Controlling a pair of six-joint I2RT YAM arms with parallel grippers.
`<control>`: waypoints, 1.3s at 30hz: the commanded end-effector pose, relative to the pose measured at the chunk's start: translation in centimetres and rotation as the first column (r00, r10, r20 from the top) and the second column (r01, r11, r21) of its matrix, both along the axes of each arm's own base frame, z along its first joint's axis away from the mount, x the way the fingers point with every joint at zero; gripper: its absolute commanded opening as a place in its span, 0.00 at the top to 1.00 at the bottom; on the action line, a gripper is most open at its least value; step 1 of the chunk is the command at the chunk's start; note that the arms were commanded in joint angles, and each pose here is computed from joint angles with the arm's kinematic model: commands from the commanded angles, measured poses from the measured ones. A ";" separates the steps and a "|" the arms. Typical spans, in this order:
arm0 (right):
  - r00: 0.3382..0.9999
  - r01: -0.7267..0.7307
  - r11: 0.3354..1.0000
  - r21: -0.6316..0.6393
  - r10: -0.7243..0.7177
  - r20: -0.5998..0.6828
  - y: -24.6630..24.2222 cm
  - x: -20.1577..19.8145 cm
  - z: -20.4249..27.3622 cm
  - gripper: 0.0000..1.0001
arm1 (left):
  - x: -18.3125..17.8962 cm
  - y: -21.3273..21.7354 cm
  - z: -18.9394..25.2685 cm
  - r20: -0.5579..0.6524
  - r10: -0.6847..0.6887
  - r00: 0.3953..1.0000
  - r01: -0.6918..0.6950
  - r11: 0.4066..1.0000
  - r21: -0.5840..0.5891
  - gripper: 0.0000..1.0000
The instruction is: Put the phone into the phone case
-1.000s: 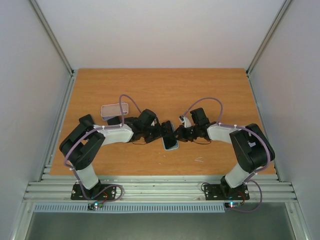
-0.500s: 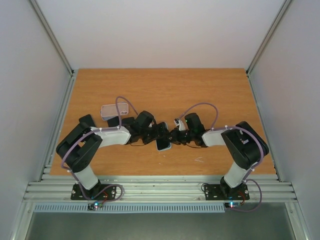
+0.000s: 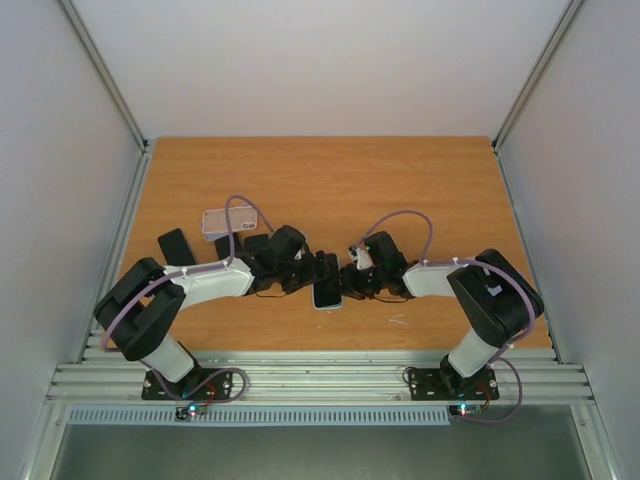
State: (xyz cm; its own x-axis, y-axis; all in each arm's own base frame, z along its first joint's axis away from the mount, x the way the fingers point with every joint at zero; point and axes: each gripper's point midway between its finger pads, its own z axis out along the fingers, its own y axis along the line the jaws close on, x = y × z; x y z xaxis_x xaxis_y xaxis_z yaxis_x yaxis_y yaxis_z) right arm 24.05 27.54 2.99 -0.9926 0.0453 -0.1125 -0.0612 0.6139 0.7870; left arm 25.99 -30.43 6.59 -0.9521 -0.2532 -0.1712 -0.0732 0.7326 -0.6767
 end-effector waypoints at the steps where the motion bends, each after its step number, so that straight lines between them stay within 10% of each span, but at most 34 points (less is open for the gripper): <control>1: 1.000 -0.013 0.995 -0.096 0.014 0.012 -1.1 -0.8 0.1 0.68 | -0.3 0.8 0.4 0.017 0.002 1.000 -0.002 1.000 0.020 0.07; 22: 0.989 -0.059 0.887 -0.457 0.113 0.092 -4.6 -1.9 2.4 0.48 | -1.2 0.9 0.0 -0.006 -0.027 1.000 0.028 0.998 0.059 0.10; 39: 0.989 -0.108 0.874 -0.474 0.144 0.040 -4.8 -3.1 0.9 0.80 | -2.8 -1.4 -2.3 -0.080 -0.103 0.991 0.112 0.988 0.107 0.24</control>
State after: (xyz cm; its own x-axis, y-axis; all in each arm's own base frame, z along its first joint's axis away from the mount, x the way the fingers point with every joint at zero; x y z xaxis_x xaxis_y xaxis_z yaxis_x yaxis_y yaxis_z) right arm 21.36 22.27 4.27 -0.9755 -0.1365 -0.1724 -0.1949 0.8997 0.3905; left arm 23.23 -30.83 4.23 -0.9800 -0.1548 -0.1253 -0.0534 0.8105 -0.5833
